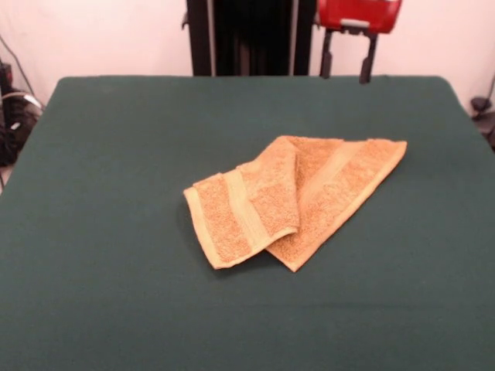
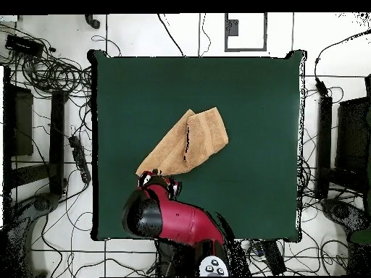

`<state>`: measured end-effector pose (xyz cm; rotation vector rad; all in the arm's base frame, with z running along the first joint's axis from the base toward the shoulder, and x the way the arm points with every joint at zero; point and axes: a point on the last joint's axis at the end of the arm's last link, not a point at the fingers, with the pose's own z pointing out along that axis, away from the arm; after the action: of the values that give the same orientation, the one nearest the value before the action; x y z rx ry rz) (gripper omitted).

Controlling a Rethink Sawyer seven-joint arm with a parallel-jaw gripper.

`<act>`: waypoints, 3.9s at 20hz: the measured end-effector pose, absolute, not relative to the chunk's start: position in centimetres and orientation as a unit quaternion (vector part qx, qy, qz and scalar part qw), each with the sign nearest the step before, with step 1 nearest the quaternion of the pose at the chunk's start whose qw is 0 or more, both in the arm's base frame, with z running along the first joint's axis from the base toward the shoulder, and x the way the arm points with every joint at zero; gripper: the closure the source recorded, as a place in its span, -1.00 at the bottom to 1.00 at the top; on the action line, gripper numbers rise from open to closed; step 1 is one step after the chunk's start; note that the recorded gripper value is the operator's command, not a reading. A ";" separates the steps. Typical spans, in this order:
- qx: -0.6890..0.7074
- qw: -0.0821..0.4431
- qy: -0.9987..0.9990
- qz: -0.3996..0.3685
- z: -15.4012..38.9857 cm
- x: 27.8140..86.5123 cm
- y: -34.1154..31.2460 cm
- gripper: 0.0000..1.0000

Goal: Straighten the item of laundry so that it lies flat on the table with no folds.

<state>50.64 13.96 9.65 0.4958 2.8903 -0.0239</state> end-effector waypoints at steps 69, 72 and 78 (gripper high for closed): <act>0.150 0.127 0.980 0.036 0.3 71.9 4.8 -1.00; 0.134 0.124 0.983 0.030 0.2 71.5 6.6 -1.00; 0.118 0.117 0.986 0.031 0.0 70.9 8.9 -1.00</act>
<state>70.94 8.88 -0.05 0.3463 2.8859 0.0899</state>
